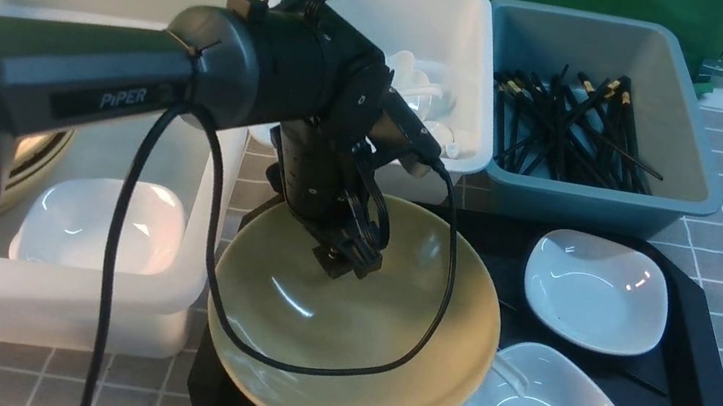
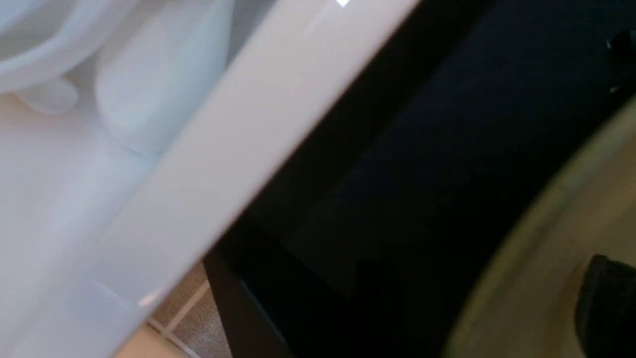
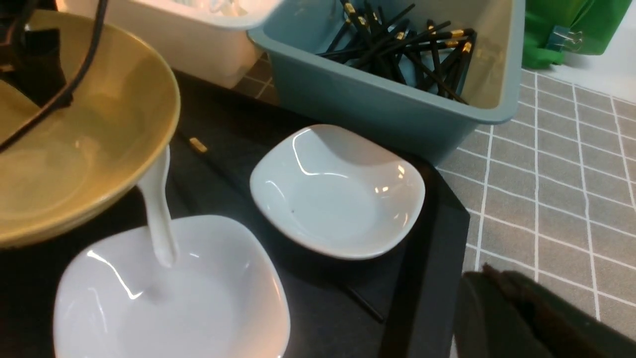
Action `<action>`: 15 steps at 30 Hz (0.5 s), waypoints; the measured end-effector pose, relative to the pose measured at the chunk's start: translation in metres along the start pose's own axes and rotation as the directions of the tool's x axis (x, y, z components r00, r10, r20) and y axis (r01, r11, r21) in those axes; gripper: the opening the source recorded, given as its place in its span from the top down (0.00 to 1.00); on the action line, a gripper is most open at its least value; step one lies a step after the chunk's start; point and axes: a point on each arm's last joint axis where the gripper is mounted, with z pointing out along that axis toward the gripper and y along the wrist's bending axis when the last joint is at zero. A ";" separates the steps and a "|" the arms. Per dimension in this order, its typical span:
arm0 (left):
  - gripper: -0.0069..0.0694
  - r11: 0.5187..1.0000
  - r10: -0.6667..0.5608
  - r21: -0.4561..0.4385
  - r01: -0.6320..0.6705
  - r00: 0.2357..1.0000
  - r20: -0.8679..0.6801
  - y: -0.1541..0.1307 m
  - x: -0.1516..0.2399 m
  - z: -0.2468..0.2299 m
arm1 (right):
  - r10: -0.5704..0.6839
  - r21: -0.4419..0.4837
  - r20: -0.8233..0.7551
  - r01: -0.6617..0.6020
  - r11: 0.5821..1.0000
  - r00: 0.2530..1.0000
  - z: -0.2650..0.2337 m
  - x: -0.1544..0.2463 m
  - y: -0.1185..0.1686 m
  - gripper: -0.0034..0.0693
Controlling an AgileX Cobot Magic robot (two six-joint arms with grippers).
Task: On grey table put chopsticks spoon bowls plates into blue grey white boxes.
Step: 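Grasp the large bowl on the tray by its rim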
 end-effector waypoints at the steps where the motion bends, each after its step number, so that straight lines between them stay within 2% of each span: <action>1: 0.41 1.000 0.000 0.000 0.000 1.000 0.000 0.000 0.000 0.000 | 0.000 0.000 0.000 0.000 1.000 1.000 0.000 0.000 0.000 0.90; 2: 0.52 1.000 -0.001 0.011 0.001 1.000 -0.012 -0.001 0.001 -0.002 | 0.001 0.000 0.001 -0.001 1.000 1.000 0.000 0.000 0.000 0.90; 6: 0.63 0.999 -0.025 0.042 0.026 1.000 -0.002 -0.003 0.002 -0.014 | 0.002 0.001 0.004 -0.002 1.000 1.000 0.000 0.000 0.000 0.90; 9: 0.68 0.998 -0.030 0.048 0.030 1.000 0.009 -0.003 0.003 -0.024 | 0.003 0.001 0.005 -0.003 1.000 1.000 0.000 0.000 0.000 0.90; 13: 0.84 0.998 -0.037 0.051 0.033 0.997 0.075 -0.002 0.007 -0.061 | 0.003 0.001 0.005 -0.003 1.000 1.000 0.000 0.000 0.000 0.89; 15: 0.89 0.999 -0.030 0.041 0.025 0.991 0.131 0.002 0.011 -0.082 | 0.003 0.001 0.005 -0.003 1.000 1.000 0.000 0.000 0.000 0.89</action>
